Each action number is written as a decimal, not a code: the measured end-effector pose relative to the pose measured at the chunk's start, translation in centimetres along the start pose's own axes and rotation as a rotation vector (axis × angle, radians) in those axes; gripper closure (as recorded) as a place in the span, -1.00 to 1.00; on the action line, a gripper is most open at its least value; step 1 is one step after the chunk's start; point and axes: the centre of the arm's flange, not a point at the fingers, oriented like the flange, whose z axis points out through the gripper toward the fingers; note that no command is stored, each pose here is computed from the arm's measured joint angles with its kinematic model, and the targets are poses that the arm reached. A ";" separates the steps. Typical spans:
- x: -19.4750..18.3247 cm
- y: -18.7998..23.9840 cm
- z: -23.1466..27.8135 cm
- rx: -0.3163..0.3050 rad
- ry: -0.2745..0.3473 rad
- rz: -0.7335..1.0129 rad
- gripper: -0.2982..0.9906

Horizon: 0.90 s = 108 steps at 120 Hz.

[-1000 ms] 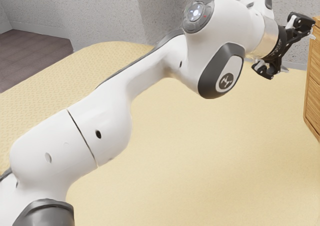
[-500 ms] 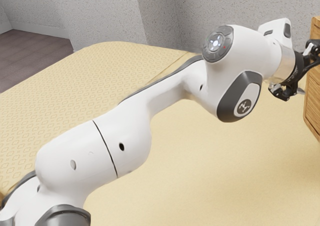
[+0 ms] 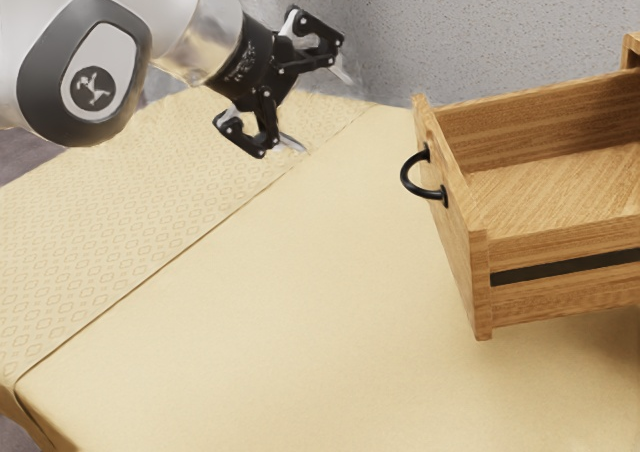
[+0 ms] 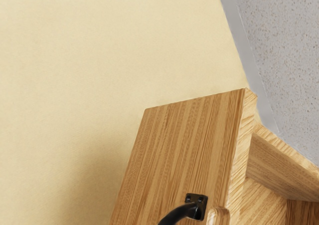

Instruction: Pull the drawer handle with one arm to open the drawer

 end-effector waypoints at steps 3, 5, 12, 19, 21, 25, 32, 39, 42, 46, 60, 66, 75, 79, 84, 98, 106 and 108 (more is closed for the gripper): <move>1.2 -0.4 -2.0 0.022 0.013 -0.013 -0.52; 1.8 -0.7 -2.9 0.041 0.021 -0.020 -0.53; 3.1 -1.6 -4.2 0.127 0.050 -0.025 -0.53; 4.5 -1.8 -3.1 0.220 0.084 -0.039 -0.53; 4.6 -1.8 -2.7 0.245 0.090 -0.044 -0.53; 4.5 -1.9 -1.9 0.288 0.092 -0.054 -0.53; 3.5 -2.0 -1.1 0.342 0.091 -0.080 -0.53; 1.6 -1.9 0.4 0.396 0.076 -0.101 -0.54; 0.7 -1.8 1.2 0.417 0.063 -0.113 -0.54; -0.4 -1.8 2.3 0.442 0.041 -0.141 -0.54; -2.4 -2.4 4.4 0.514 -0.025 -0.298 -0.54; -2.8 -2.7 4.6 0.539 -0.053 -0.402 -0.54; 1.2 -3.4 3.2 0.538 -0.042 -0.624 -0.54; 4.0 -3.8 1.5 0.520 -0.002 -0.721 -0.54; 6.2 -4.1 -0.7 0.503 0.046 -0.817 -0.54; 5.9 -4.3 -3.5 0.518 0.112 -0.958 -0.54; 5.6 -4.6 -3.6 0.545 0.137 -1.025 -0.54; 5.6 -4.7 -3.6 0.552 0.143 -1.041 -0.54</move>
